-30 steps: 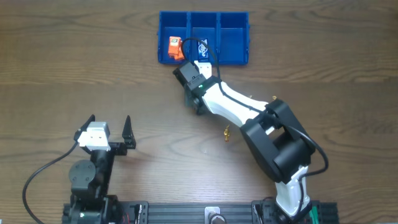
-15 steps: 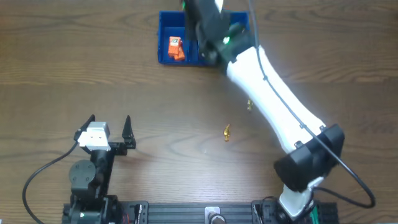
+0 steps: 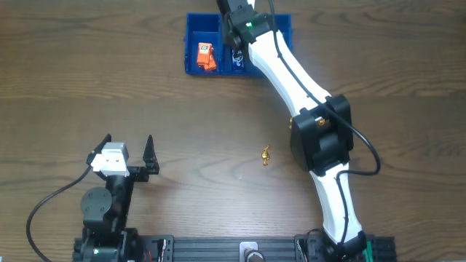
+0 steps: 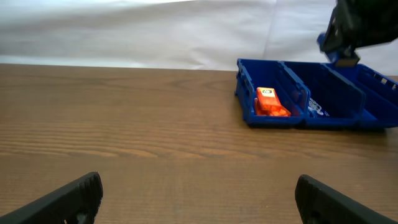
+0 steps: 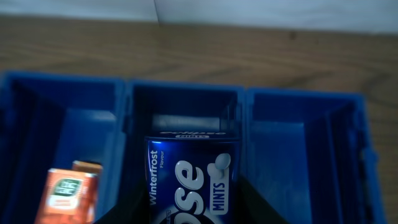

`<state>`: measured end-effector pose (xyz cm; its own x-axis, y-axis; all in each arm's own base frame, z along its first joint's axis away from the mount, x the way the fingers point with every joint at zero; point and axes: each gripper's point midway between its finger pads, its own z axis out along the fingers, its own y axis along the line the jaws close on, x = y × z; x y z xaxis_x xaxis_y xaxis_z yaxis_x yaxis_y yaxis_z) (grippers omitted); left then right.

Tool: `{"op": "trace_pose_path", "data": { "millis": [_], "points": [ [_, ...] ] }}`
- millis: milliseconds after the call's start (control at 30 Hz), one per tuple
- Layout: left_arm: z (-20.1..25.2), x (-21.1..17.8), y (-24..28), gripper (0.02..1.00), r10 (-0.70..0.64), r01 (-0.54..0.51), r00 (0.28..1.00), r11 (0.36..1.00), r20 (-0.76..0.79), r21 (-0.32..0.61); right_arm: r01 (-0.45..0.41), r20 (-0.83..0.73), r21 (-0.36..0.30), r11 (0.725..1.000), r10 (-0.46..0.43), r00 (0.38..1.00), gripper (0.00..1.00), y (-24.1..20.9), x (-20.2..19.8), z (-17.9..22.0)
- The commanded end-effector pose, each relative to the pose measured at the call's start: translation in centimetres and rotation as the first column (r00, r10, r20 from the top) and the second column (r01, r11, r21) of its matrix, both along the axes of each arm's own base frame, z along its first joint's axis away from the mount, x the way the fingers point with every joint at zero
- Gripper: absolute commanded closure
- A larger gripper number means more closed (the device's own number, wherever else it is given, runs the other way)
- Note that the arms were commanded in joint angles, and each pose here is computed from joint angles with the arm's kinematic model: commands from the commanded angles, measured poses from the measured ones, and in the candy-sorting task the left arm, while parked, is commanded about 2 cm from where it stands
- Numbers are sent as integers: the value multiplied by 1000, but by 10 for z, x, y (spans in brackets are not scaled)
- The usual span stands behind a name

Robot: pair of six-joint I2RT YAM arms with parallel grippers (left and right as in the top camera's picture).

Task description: Sort Candies Into Trays

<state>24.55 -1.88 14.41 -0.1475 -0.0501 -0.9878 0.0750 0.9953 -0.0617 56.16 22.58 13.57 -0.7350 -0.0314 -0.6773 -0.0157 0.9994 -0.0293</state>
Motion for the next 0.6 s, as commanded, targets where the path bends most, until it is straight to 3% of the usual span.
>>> {"op": "trace_pose_path", "data": {
  "millis": [33, 300, 367, 433, 600],
  "points": [
    [-15, -2, -1, 20, -13, 14, 999, 1000, -46, 14, 7, 21, 37, 999, -8, 1000, 724, 2, 4, 9],
    [-15, -2, -1, 20, -13, 14, 999, 1000, -46, 14, -26, 7, 64, 998, 25, 1000, 597, 12, 0, 8],
    [-15, -2, -1, 23, -13, 14, 999, 1000, -46, 14, -27, 8, 65, 998, 26, 1000, 457, 13, 0, 8],
    [-15, -2, -1, 23, -13, 14, 999, 1000, -46, 14, -27, 12, 68, 997, 26, 1000, 393, 13, 1, 9],
    [-15, -2, -1, 20, -13, 14, 999, 1000, -46, 14, -28, 24, 72, 997, 26, 999, 349, 12, 0, 19]
  ]
}}
